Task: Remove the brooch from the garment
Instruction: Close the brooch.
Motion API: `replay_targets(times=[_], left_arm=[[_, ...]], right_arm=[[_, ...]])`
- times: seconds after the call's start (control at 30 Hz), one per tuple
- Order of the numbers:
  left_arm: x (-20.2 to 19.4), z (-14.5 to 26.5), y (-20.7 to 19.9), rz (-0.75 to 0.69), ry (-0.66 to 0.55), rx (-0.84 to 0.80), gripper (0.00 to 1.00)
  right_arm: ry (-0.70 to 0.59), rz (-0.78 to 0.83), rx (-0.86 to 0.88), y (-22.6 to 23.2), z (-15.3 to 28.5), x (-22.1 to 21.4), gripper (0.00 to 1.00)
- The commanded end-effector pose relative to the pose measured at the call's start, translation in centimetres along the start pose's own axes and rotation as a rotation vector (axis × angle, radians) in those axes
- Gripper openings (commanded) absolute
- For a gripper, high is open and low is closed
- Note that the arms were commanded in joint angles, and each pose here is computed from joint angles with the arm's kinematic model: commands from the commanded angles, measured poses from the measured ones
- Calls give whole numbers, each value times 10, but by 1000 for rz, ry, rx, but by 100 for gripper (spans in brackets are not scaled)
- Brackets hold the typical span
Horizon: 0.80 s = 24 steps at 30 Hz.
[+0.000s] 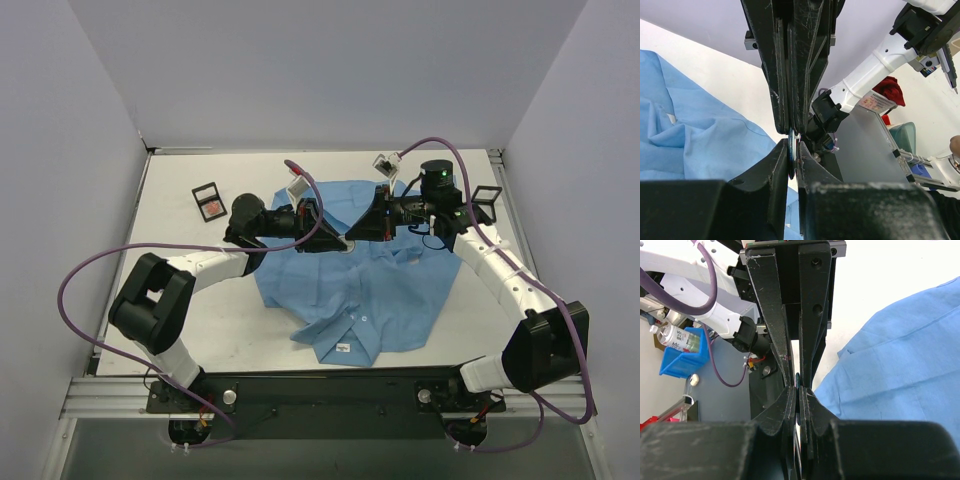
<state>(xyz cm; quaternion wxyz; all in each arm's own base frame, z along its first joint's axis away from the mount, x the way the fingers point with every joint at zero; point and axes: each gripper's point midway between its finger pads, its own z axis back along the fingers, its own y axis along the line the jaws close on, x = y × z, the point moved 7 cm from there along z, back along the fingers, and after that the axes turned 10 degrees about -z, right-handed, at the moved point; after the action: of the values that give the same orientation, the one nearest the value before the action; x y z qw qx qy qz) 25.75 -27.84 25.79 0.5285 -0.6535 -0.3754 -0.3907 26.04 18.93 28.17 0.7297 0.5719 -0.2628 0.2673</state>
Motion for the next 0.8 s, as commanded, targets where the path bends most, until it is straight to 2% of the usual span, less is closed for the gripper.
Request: replay_targets(times=[0.0, 0.43, 0.57, 0.77], left_arm=[[16, 6, -1, -69, -48, 44, 18], [18, 13, 8, -31, -64, 136, 15], [19, 13, 8, -28, -69, 134, 21], [25, 17, 8, -22, -69, 176, 21]], right_arm=[[-11, 38, 10, 4, 4, 0, 0], [-2, 69, -6, 4, 0, -1, 0], [-1, 68, -8, 3, 0, -2, 0], [1, 69, -11, 2, -1, -2, 0]])
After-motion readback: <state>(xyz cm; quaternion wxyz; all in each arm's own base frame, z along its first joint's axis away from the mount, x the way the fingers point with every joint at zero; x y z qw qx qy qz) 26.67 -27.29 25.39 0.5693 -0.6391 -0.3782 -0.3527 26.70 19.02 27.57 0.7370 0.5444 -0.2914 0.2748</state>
